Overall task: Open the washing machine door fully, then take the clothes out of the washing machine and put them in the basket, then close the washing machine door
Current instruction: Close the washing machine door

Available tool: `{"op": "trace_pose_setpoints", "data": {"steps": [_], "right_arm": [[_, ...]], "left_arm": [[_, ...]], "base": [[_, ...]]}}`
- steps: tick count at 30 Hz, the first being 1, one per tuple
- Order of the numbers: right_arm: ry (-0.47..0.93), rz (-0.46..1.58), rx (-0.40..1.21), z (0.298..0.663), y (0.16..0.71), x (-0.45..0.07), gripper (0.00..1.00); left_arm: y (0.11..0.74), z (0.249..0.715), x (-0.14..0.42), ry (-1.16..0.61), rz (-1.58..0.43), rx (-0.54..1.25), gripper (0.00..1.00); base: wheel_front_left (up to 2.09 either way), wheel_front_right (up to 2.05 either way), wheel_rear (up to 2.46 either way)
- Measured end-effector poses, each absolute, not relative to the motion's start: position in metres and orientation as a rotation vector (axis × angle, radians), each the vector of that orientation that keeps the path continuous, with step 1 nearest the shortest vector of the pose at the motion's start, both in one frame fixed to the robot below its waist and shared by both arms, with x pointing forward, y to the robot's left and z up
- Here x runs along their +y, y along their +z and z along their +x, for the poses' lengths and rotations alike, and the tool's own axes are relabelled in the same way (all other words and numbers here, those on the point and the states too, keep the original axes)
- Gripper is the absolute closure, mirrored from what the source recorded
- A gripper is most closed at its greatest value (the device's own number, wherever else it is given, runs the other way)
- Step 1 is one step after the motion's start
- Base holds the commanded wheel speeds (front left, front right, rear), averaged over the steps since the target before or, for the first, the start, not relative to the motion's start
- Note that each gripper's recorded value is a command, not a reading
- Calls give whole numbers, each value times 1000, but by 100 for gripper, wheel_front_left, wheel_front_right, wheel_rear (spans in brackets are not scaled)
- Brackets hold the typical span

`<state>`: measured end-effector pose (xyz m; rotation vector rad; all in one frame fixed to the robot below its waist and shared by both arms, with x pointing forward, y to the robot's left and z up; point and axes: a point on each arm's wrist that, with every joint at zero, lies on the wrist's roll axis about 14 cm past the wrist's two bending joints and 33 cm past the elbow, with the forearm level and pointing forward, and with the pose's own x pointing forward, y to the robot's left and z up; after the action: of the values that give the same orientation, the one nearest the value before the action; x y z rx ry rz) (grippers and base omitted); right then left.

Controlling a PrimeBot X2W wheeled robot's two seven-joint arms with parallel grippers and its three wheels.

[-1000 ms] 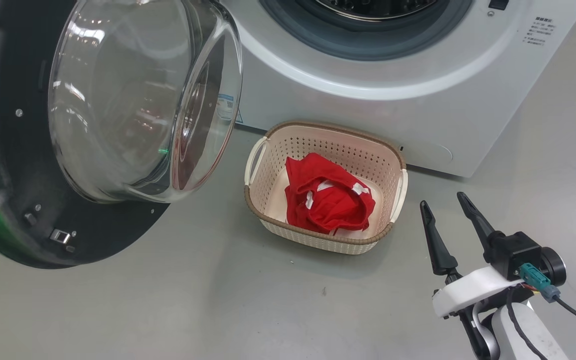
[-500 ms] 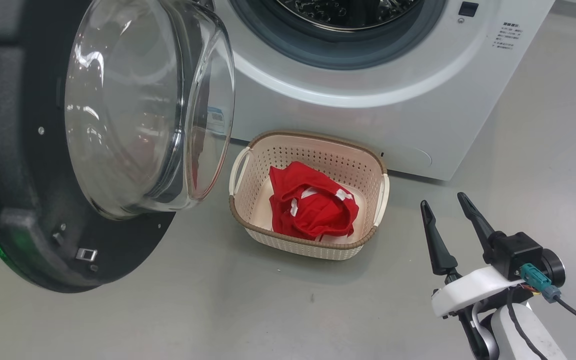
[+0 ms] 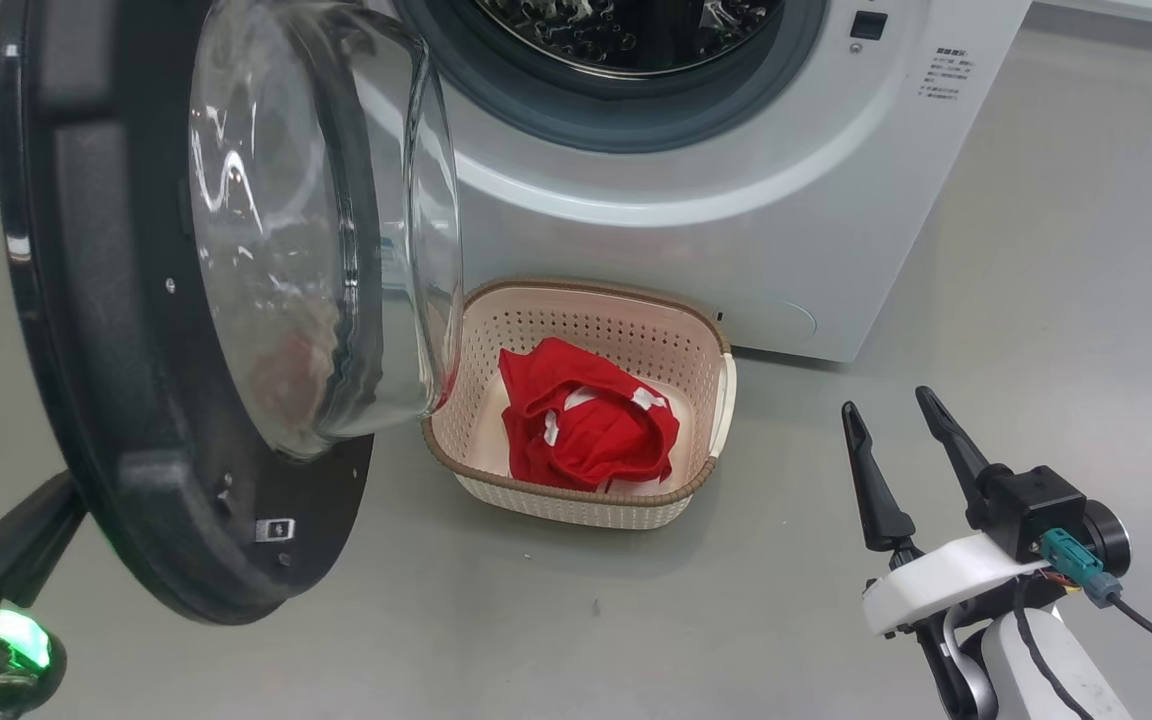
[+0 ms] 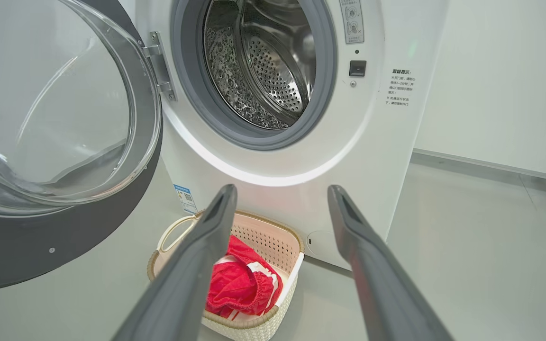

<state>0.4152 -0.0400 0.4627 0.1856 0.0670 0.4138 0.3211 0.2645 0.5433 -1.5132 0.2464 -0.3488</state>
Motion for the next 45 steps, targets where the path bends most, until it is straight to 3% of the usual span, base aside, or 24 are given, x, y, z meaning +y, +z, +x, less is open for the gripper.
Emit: {"op": "trace_pose_setpoints", "data": {"steps": [21,45], "right_arm": [[288,188,58,408,464,-82,0],[60,214,76,395,455,-155,0]], "left_arm": [[561,334,175,-680,-1457,430,100],[559,390,75,-987,-1464,657,100]], "base": [[0,0,0],[0,0,0]]}}
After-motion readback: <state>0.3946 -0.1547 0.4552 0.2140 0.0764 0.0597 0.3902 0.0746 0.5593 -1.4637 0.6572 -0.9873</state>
